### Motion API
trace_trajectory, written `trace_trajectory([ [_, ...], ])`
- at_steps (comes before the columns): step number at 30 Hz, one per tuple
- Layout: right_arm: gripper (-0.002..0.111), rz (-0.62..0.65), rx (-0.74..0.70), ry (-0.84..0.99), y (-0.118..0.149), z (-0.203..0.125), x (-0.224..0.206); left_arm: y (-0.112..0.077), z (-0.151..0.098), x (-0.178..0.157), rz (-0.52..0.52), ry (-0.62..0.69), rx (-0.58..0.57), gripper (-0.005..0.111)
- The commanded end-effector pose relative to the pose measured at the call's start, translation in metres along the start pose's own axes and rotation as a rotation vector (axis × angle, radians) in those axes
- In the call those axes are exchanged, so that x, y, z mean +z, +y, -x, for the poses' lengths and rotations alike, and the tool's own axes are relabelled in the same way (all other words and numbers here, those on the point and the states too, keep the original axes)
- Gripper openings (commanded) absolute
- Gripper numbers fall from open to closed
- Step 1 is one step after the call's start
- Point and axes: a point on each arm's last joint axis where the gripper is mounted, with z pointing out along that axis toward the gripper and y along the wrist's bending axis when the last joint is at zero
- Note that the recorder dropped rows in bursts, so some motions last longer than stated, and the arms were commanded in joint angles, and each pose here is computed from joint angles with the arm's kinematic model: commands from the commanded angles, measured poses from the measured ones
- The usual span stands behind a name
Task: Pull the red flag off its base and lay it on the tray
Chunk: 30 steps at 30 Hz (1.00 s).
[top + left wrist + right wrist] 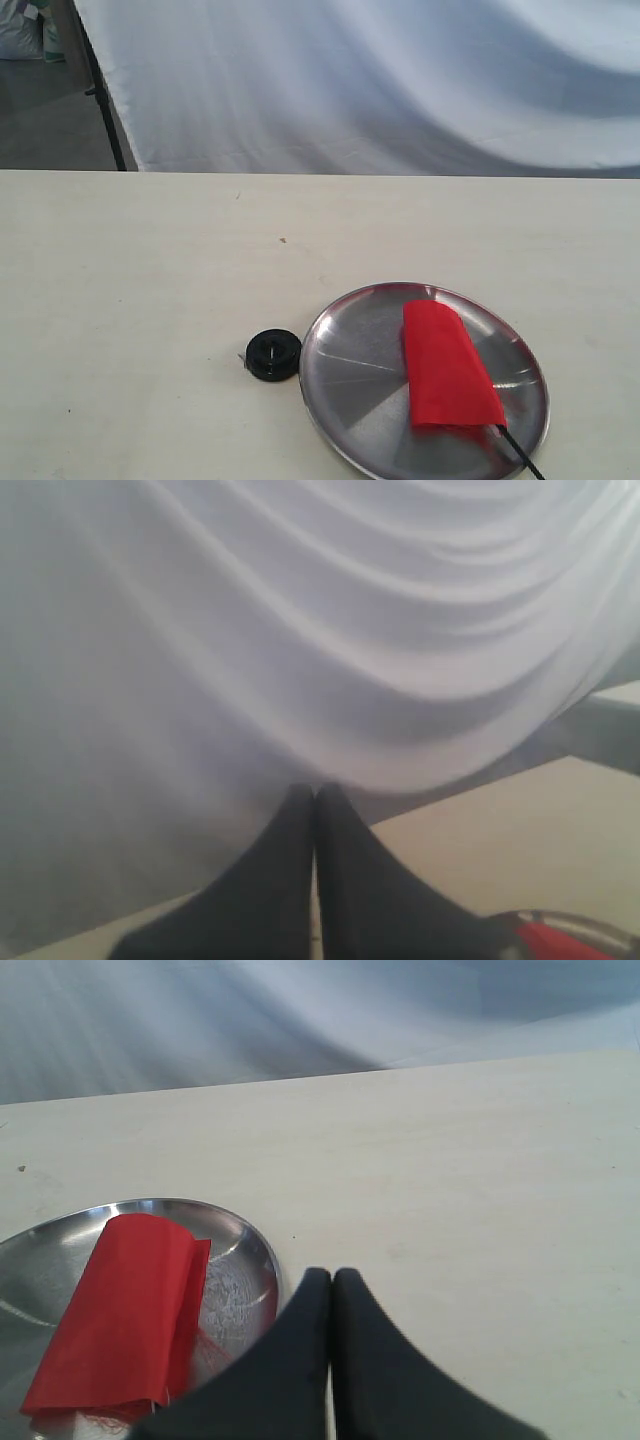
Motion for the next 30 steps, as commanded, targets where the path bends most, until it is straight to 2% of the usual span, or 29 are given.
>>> trace_trajectory([
  [1, 0.000, -0.003, -0.008, -0.012, 0.000, 0.001, -0.001, 0.001, -0.002, -0.001, 0.005, 0.027, 0.053, 0.000],
  [4, 0.000, -0.003, -0.008, -0.012, 0.000, 0.001, -0.001, 0.001, 0.004, -0.001, 0.010, -0.041, 0.048, 0.000],
  [5, 0.000, -0.003, -0.008, -0.012, 0.000, 0.001, -0.001, 0.000, 0.004, -0.001, 0.003, -0.047, -0.003, 0.000],
  [8, 0.000, -0.003, -0.008, -0.014, 0.000, 0.001, -0.001, 0.000, -0.010, 0.004, 0.007, -0.010, 0.049, 0.000],
  [13, 0.000, -0.003, -0.008, -0.014, 0.000, 0.001, -0.001, -0.008, -0.096, 0.014, 0.002, -0.052, 0.049, 0.000],
  [15, 0.000, -0.003, -0.008, -0.014, 0.000, 0.001, -0.001, -0.008, -0.119, 0.008, 0.019, -0.063, 0.007, 0.000],
  [16, 0.000, -0.003, -0.008, -0.014, 0.000, 0.001, -0.001, -0.008, -0.122, 0.007, 0.022, -0.072, 0.003, 0.000],
  [22, 0.000, -0.003, -0.008, -0.014, 0.000, 0.001, -0.001, -0.010, -0.140, 0.007, 0.001, 0.124, 0.002, 0.000],
  [27, 0.000, -0.003, -0.008, -0.014, 0.000, 0.001, -0.001, -0.012, -0.161, 0.001, -0.025, 0.358, 0.003, 0.000],
  [30, 0.000, -0.003, -0.008, -0.014, 0.000, 0.001, -0.001, -0.013, -0.168, -0.001, -0.035, 0.437, 0.010, 0.000],
])
